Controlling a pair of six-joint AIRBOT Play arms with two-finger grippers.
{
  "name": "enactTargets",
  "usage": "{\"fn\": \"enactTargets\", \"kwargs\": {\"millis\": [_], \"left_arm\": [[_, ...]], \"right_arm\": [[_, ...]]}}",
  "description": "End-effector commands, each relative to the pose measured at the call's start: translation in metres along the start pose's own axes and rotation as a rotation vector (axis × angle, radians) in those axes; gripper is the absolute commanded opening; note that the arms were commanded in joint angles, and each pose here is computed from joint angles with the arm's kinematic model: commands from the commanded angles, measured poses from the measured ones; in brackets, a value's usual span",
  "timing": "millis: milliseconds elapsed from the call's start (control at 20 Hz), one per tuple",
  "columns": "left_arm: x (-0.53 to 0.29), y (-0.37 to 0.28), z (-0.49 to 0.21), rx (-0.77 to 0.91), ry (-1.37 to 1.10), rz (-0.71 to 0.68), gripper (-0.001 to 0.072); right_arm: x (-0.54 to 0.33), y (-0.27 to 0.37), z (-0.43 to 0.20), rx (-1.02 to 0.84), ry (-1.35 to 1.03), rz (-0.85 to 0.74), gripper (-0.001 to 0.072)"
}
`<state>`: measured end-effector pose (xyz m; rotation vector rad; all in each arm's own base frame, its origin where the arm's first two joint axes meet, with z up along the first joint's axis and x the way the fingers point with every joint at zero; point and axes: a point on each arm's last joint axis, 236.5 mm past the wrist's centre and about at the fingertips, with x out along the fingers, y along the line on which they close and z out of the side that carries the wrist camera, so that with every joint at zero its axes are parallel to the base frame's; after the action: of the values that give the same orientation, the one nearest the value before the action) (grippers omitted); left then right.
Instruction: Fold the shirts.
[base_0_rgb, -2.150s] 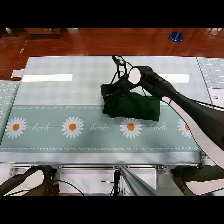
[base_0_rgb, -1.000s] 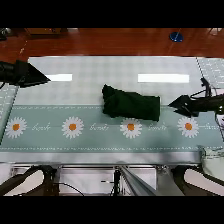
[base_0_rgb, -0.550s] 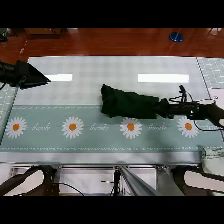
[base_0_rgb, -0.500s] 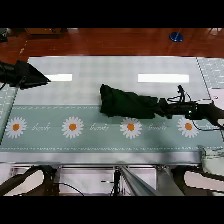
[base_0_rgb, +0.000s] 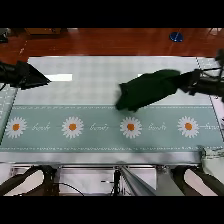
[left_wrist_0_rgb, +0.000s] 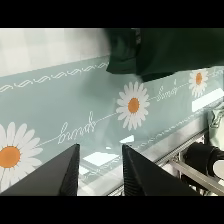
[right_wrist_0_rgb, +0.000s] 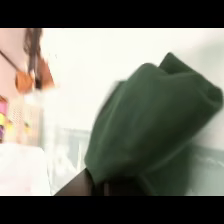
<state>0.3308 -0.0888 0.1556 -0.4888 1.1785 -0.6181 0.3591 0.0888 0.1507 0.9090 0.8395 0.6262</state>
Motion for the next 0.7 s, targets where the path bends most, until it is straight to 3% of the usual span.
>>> {"fn": "enactTargets", "kwargs": {"millis": [0, 150, 300, 550, 650], "left_arm": [[0.008, 0.002, -0.007, 0.007, 0.026, -0.009, 0.0333], [0.019, 0.009, -0.019, -0.011, 0.065, -0.023, 0.0333], [0.026, 0.009, -0.026, 0.023, 0.088, -0.033, 0.0333], [0.026, 0.010, -0.023, 0.053, 0.077, -0.032, 0.0333], [0.027, 0.010, -0.022, 0.080, 0.070, -0.030, 0.0333]], "right_arm": [[-0.065, 0.062, 0.014, -0.032, -0.138, -0.036, 0.0042], [-0.111, 0.064, 0.025, 0.015, -0.225, -0.128, 0.0041], [-0.171, 0.022, 0.026, 0.149, -0.310, -0.358, 0.0041], [-0.271, -0.066, -0.046, 0.448, -0.293, -0.794, 0.0041], [-0.291, -0.074, -0.057, 0.501, -0.333, -0.871, 0.0041]]}}
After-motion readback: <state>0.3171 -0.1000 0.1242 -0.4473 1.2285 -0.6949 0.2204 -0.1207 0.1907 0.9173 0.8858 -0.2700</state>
